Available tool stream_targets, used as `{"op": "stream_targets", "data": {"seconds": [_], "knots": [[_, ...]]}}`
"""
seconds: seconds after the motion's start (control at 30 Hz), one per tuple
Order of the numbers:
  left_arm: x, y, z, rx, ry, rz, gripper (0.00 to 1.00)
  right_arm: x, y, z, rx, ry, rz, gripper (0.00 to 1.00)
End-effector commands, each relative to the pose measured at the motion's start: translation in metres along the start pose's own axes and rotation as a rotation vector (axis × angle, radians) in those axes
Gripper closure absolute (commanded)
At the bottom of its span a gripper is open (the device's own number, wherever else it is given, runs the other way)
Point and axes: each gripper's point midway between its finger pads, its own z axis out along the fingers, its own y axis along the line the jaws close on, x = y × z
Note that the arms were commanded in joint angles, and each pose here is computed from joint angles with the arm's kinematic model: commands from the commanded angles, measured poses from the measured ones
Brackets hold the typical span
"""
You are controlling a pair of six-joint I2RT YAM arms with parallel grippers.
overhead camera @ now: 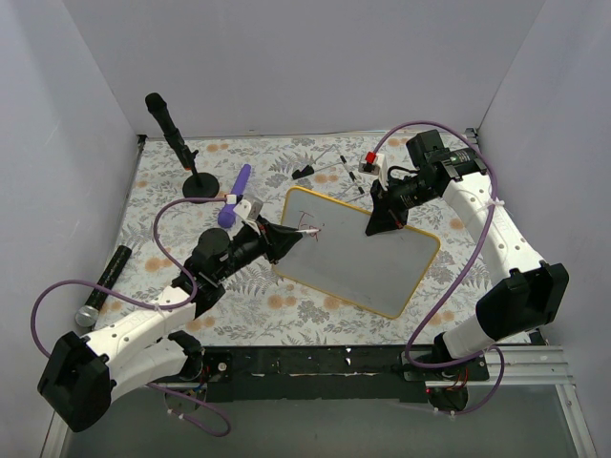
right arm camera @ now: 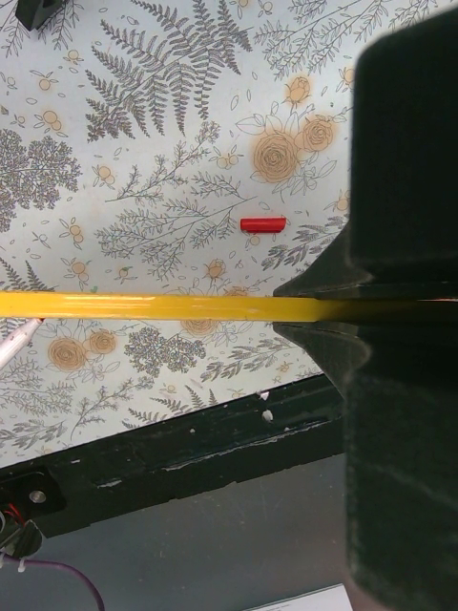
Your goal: Write a sentence on the whiteboard
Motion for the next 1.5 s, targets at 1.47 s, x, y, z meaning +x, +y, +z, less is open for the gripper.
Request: {"op": "stream_targets", "data": {"seconds": [1.47], "knots": [[-0.017, -0.014, 0.008, 0.063, -0.029, -0.005, 1.00, -0.023, 0.015, -0.004, -0.052, -0.099, -0.085, 0.99]]}}
